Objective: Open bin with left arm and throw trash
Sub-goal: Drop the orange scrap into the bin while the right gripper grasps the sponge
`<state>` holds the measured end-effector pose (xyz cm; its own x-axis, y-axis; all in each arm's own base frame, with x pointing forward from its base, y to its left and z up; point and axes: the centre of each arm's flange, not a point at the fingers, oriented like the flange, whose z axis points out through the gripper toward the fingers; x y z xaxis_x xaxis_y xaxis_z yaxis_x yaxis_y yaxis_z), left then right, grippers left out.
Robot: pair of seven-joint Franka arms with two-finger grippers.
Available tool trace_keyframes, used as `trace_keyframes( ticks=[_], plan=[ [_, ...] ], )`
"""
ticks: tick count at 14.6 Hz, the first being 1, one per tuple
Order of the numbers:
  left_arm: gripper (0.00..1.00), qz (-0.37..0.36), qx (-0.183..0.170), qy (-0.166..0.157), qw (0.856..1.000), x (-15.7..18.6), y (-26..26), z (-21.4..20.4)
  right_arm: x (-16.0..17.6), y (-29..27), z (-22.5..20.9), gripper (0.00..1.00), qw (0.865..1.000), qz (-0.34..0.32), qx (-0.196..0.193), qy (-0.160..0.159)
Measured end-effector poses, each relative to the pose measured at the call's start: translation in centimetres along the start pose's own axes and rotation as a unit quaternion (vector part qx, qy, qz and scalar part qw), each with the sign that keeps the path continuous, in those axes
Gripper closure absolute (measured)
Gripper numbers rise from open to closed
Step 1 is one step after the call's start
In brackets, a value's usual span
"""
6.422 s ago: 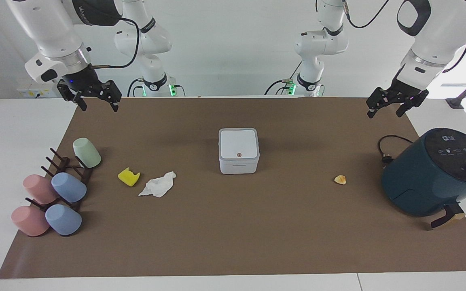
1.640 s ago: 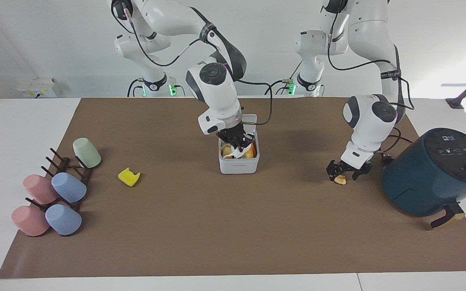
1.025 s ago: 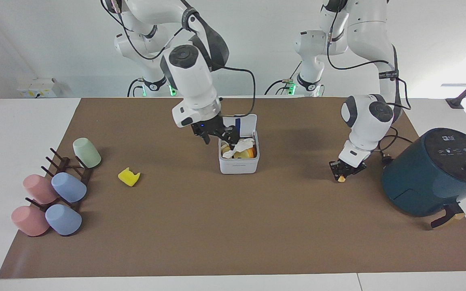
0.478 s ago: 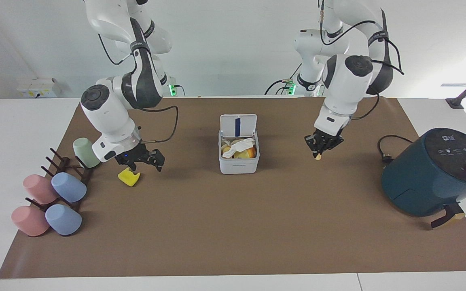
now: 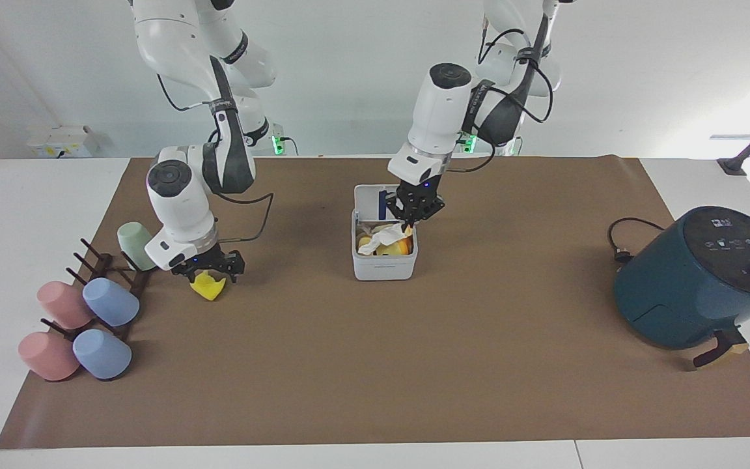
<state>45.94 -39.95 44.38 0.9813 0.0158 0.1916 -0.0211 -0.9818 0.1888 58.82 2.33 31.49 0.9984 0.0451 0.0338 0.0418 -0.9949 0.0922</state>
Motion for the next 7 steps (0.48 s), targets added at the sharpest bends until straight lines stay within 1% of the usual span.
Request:
trace_keyframes(
  ticks=[1, 3, 5, 6, 7],
  plan=[
    [0.92, 0.001, -0.005, 0.002, 1.000, -0.5, 0.8, 1.2, 0.1, -0.1, 0.6, 0.00, 1.000, -0.006, 0.001, 0.000],
    [0.92, 0.001, -0.003, -0.003, 1.000, -0.8, 1.2, 4.0, 0.2, -0.2, 1.4, 0.01, 1.000, -0.013, 0.003, -0.001],
    [0.92, 0.000, 0.004, -0.010, 1.000, -0.9, 0.9, 5.9, 0.2, 0.2, 1.6, 0.09, 1.000, -0.015, 0.003, -0.002],
    [0.92, 0.001, 0.008, -0.015, 1.000, -1.2, 0.8, 6.7, 0.2, 0.6, 1.6, 0.09, 1.000, -0.021, 0.003, 0.000],
    [0.92, 0.003, 0.010, -0.019, 1.000, -1.4, 0.8, 7.3, 0.3, 1.1, 1.7, 0.13, 1.000, -0.029, 0.003, 0.001]
  ],
)
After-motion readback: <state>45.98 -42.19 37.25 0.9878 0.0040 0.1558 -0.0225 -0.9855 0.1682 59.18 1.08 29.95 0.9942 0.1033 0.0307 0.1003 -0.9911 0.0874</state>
